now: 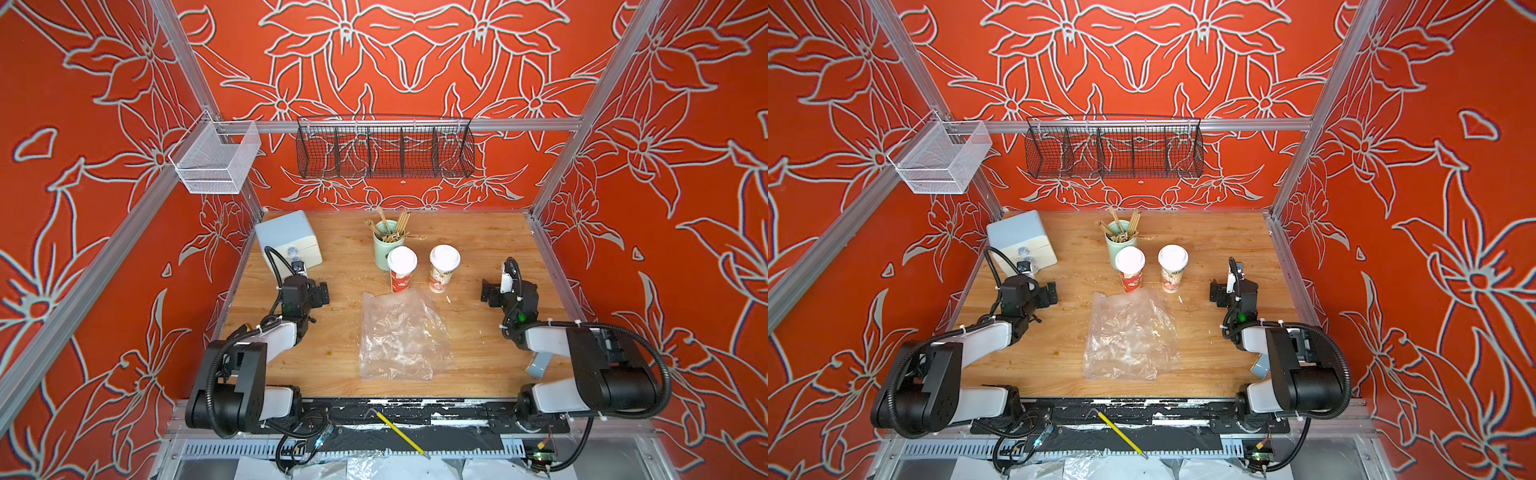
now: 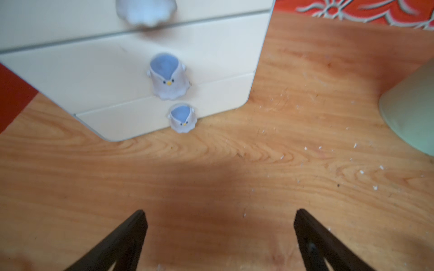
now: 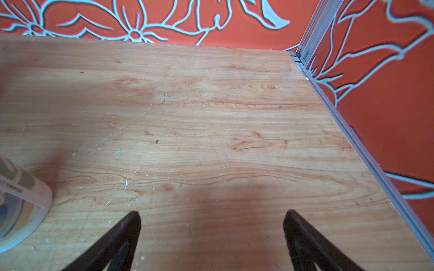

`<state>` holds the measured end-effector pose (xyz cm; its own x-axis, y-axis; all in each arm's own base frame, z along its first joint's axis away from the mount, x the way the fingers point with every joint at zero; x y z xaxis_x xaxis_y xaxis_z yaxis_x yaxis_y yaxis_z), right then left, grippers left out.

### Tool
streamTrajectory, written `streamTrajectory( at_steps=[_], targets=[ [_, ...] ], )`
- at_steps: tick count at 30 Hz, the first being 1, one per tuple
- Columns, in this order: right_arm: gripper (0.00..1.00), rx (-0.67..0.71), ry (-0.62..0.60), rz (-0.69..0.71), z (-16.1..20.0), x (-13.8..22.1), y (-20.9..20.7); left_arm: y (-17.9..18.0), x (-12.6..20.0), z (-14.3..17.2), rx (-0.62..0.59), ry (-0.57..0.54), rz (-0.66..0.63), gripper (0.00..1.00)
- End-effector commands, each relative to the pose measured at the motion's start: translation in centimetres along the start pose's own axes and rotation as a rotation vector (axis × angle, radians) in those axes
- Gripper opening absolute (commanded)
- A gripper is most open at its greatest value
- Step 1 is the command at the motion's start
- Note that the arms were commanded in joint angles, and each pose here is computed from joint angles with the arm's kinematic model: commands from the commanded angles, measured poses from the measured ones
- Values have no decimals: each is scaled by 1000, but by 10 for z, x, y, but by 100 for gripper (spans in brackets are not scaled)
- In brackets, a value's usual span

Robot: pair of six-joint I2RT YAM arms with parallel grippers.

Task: Pack milk tea into plastic carrier bags
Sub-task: Pick up the plastic carrier bag from the center of the board.

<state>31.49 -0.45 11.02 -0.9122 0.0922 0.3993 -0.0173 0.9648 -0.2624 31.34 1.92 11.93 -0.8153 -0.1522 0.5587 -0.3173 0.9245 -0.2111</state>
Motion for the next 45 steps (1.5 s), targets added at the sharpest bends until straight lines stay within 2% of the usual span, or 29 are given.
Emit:
streamTrajectory(
  at_steps=[1, 3, 7, 11, 13, 16, 23, 29, 35, 40, 45],
  targets=[
    [97, -19, 32, 35, -23, 4, -11, -7, 22, -45, 13, -33, -27, 98],
    [97, -16, 55, 36, -39, 9, -16, -12, 37, -58, 36, -53, -4, 91],
    [95, -18, 67, 42, -60, 25, -24, -28, 72, -79, 73, -64, 83, 90],
    [91, -63, 129, 29, -76, 42, -30, -62, 107, -93, 11, -62, 158, 88],
    [89, -101, 158, 1, -85, 52, -30, -87, 125, -99, -25, -23, 230, 88],
    [85, -139, 211, -45, -96, 64, -24, -124, 143, -95, -78, 106, 324, 88],
    [81, -199, 294, -62, -108, 81, -16, -203, 179, -50, -212, 410, 489, 81],
    [79, -242, 364, -29, -113, 87, -22, -248, 206, 4, -325, 593, 518, 75],
    [75, -264, 396, 43, -108, 85, -35, -284, 210, 59, -361, 725, 507, 72],
    [73, -312, 418, 92, -97, 81, -46, -317, 198, 96, -434, 804, 401, 72],
    [71, -362, 404, 115, -92, 81, -57, -339, 178, 121, -468, 860, 310, 67]
  ],
)
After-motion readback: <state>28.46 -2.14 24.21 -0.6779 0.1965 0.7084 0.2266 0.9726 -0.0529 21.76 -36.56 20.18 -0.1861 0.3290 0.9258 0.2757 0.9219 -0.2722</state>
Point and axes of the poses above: each gripper's point midway between its finger pads, its own x axis back along the fingers, its own y axis along the line the jaws close on, z = x × y, the point moved 6 cm from there along x, back along the fingers, and after that the axes turned 13 degrees about x, right-handed, at the moved point
